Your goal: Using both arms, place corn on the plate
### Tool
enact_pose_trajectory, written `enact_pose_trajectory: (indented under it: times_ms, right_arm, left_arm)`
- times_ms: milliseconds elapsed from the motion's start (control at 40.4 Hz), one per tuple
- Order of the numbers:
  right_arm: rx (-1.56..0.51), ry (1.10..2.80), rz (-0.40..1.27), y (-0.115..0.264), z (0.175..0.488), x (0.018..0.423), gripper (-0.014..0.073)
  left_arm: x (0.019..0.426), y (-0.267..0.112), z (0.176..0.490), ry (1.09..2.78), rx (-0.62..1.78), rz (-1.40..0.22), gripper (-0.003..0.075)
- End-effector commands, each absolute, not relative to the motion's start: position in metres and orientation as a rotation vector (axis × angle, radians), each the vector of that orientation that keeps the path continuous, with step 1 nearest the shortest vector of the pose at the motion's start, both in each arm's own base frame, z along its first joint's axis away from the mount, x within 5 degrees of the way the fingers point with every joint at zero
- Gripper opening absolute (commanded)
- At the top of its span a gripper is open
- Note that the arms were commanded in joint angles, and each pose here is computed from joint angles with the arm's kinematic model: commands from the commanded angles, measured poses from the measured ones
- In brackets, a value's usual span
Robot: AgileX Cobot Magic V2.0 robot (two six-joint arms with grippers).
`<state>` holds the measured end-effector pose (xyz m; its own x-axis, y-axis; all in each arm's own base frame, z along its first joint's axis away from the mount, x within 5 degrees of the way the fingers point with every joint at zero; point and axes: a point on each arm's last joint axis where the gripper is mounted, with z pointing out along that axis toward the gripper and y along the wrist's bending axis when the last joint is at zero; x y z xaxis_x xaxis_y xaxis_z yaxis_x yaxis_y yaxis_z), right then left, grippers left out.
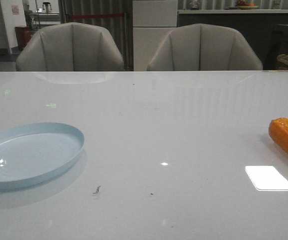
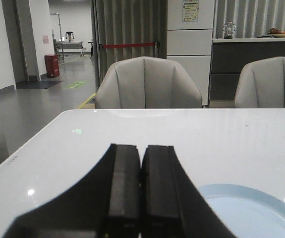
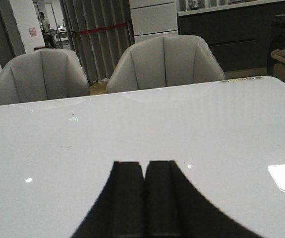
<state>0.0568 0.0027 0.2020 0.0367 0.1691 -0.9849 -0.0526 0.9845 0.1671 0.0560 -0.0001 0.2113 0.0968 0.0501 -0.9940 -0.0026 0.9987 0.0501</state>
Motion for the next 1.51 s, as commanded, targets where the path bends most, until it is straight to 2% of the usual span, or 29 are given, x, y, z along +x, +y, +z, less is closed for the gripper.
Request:
enact_pose_trajectory:
  times_ms: [0, 841, 1236, 1385, 1484]
  right_arm:
    - [0.099, 1.391, 0.165, 0.001, 0.219, 0.053, 0.0057]
    - [0.099, 1.390, 0.165, 0.001, 0.219, 0.053, 0.0057]
    - [0.101, 1.366, 0.163, 0.001, 0.221, 0.052, 0.0057]
    - [0.106, 1.238, 0.157, -0.001, 0.237, 0.048, 0.0057]
    - [0.099, 1.178, 0.164, -0.001, 0.264, 0.040, 0.0057]
  left_arm:
    - [0.055, 0.000, 0.207, 1.407, 0.029, 0.024, 0.0094]
    - [0.055, 0.000, 0.208, 1.402, 0.027, 0.023, 0.0094]
    - [0.052, 0.000, 0.220, 1.267, 0.019, 0.026, 0.0094]
    - [0.048, 0.000, 0.238, 1.193, 0.018, 0.028, 0.0094]
    - [0.041, 0.000, 0.263, 1.124, 0.019, 0.031, 0.0094]
